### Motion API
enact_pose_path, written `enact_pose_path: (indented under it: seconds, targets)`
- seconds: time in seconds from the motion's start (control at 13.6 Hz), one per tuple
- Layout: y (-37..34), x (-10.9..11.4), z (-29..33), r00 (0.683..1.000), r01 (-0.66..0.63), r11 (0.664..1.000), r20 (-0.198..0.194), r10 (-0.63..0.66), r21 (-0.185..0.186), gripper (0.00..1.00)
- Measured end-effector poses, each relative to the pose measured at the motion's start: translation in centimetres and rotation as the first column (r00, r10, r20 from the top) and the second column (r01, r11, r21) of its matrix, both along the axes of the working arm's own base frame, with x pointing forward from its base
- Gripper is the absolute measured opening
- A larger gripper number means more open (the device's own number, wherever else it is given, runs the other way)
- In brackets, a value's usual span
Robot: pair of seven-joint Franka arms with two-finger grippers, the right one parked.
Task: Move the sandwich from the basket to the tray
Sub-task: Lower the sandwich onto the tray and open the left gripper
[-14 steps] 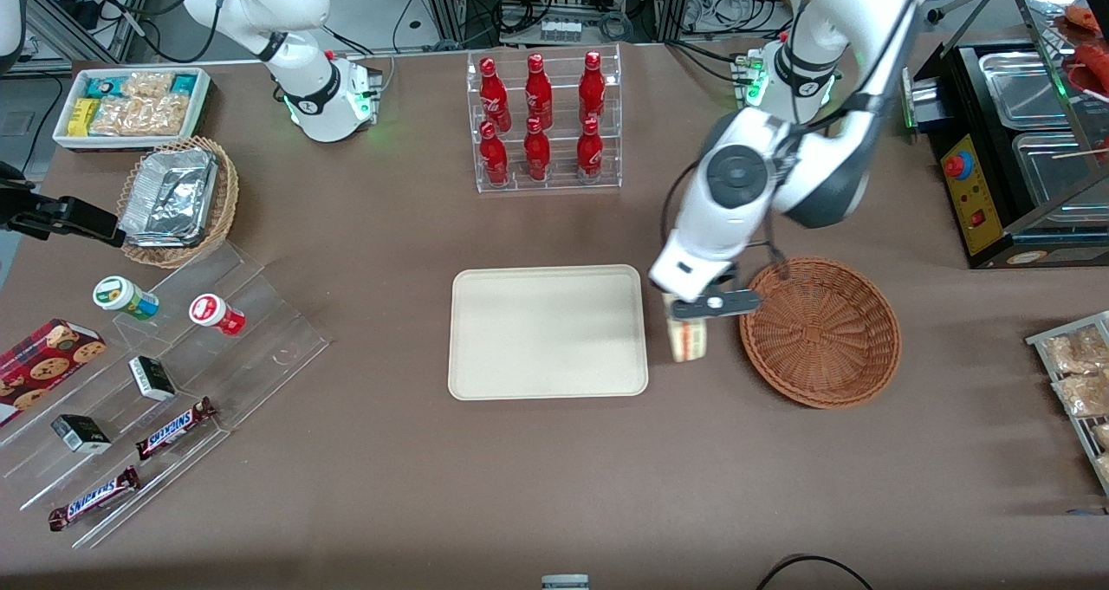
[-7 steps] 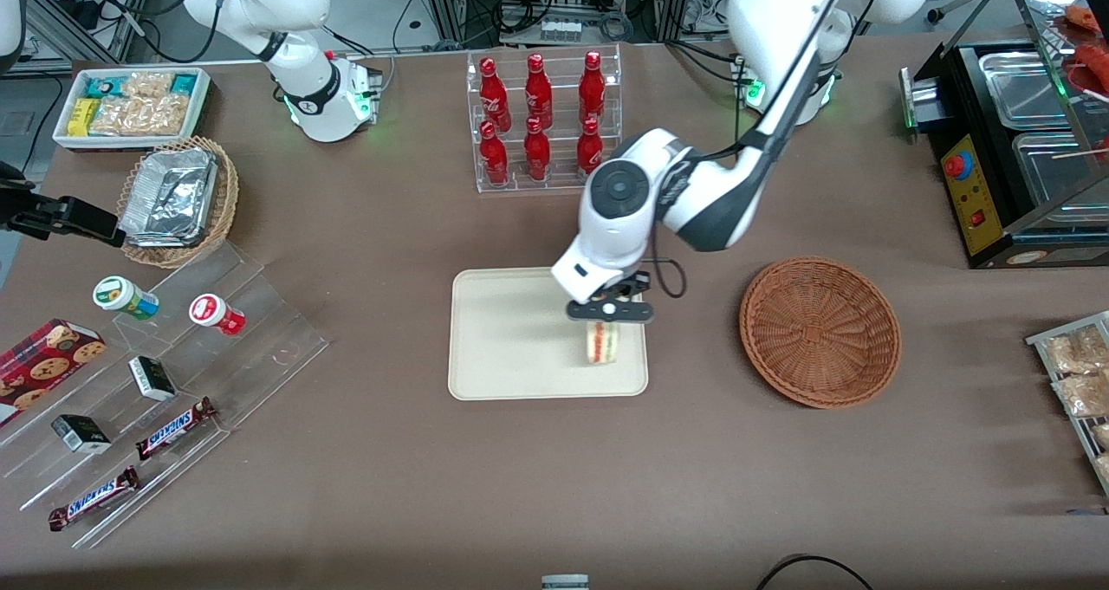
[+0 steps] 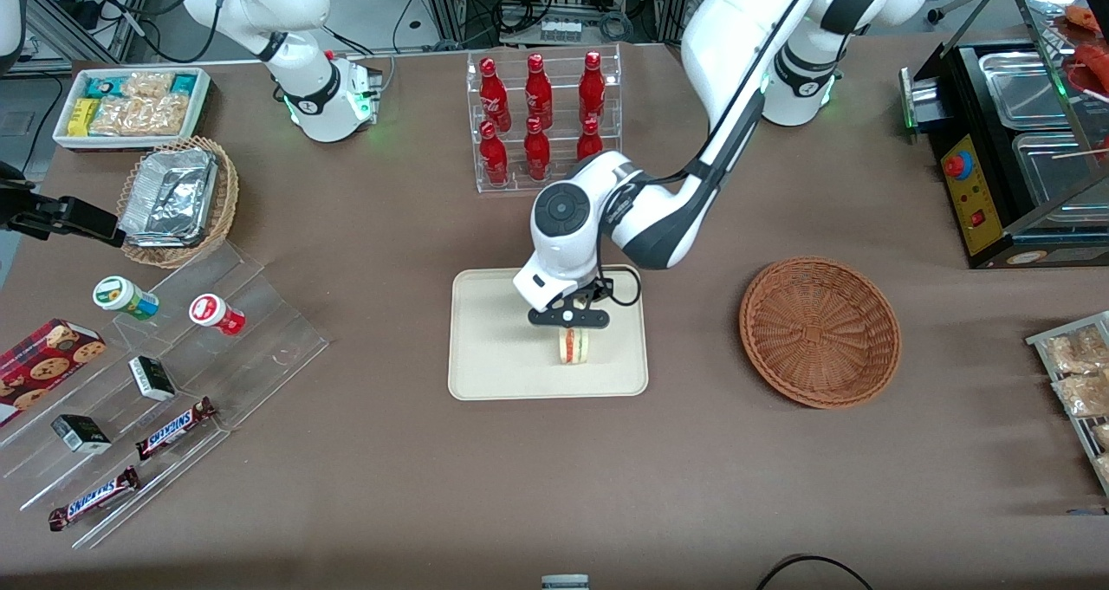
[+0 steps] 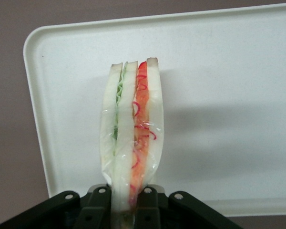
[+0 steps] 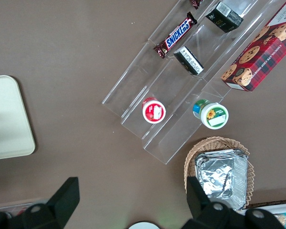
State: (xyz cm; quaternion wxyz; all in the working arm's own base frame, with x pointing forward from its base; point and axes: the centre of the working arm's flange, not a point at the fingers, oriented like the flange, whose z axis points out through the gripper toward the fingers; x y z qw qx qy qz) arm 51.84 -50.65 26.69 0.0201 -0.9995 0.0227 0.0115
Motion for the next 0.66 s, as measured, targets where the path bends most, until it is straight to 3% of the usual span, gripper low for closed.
enact_pose_path:
  seconds: [0.59, 0.66]
  targets:
    - [-0.6, 0.4, -2.2, 1.000, -0.008, 1.000, -0.007, 0.008, 0.007, 0.18]
    - [-0.6, 0.4, -2.2, 1.000, -0.008, 1.000, -0.006, 0.008, 0.007, 0.22]
